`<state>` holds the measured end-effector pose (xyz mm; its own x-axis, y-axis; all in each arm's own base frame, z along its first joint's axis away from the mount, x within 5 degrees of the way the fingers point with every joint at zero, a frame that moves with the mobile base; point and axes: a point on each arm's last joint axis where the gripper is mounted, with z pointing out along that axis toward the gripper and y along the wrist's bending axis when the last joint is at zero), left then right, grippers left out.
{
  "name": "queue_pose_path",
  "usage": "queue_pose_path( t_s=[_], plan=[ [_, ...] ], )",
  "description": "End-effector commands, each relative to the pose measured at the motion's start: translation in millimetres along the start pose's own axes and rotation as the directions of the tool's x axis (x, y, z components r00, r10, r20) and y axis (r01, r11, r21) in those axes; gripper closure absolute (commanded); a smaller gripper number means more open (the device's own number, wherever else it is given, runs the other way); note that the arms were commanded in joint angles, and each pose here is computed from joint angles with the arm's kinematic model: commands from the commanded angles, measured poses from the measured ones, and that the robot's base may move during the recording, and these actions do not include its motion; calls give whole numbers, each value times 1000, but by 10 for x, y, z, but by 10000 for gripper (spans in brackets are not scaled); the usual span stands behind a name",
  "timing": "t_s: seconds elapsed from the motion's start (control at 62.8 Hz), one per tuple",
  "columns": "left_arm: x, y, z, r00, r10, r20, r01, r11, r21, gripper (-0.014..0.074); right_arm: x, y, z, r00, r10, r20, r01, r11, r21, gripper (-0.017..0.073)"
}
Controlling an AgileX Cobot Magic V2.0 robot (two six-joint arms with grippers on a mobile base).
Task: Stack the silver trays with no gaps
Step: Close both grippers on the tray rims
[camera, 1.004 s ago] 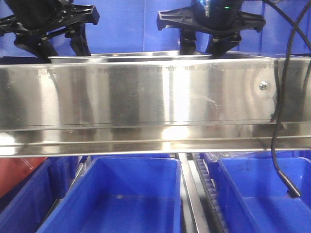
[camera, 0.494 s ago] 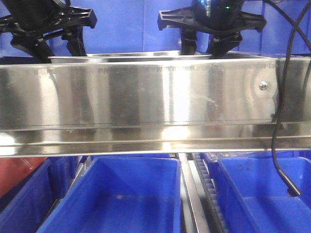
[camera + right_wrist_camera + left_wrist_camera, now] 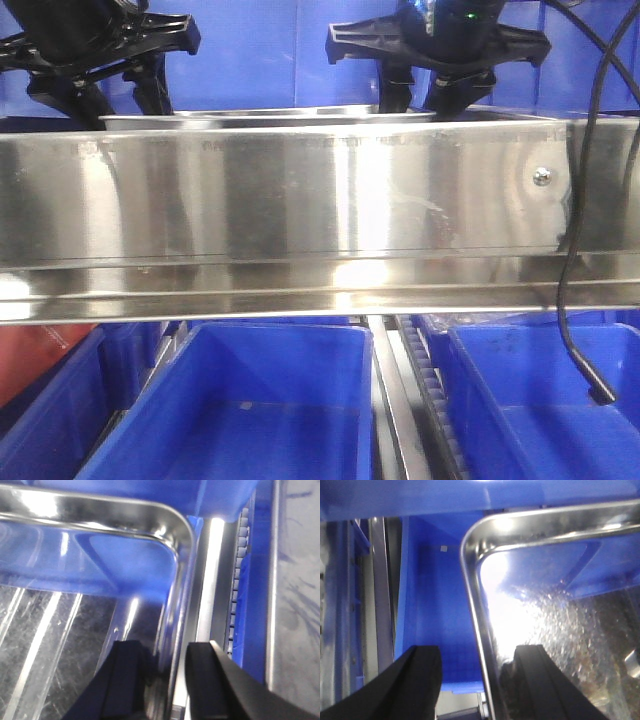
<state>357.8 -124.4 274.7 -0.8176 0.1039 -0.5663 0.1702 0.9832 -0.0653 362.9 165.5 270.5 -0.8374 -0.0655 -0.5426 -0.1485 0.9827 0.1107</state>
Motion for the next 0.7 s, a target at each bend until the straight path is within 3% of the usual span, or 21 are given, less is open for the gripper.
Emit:
queue_pose_path(
  t_s=[0.0, 0.271, 0.382, 0.526, 0.573, 0.685],
  plan=[
    [15, 12, 77, 999, -16, -32, 16, 1000, -5, 342, 1, -28, 26, 1000, -7, -19, 8, 1000, 15, 405],
    [39, 8, 152, 998, -22, -58, 22, 1000, -5, 342, 18, -33, 53, 999, -8, -37, 8, 1000, 22, 412],
    [22, 5, 146, 999, -22, -47, 22, 1000, -3, 361, 22, -34, 53, 999, -7, -41, 8, 1000, 23, 478],
    [13, 3, 142, 999, -22, -43, 22, 1000, -2, 529, 25, -36, 52, 999, -7, -44, 8, 1000, 25, 658],
    [13, 3, 142, 999, -22, -43, 22, 1000, -2, 626, 25, -36, 52, 999, -9, -44, 10, 1000, 25, 642],
    [1, 2, 131, 999, -18, -43, 18, 1000, -2, 596, 30, -38, 52, 999, -11, -50, 13, 1000, 27, 639]
  ],
)
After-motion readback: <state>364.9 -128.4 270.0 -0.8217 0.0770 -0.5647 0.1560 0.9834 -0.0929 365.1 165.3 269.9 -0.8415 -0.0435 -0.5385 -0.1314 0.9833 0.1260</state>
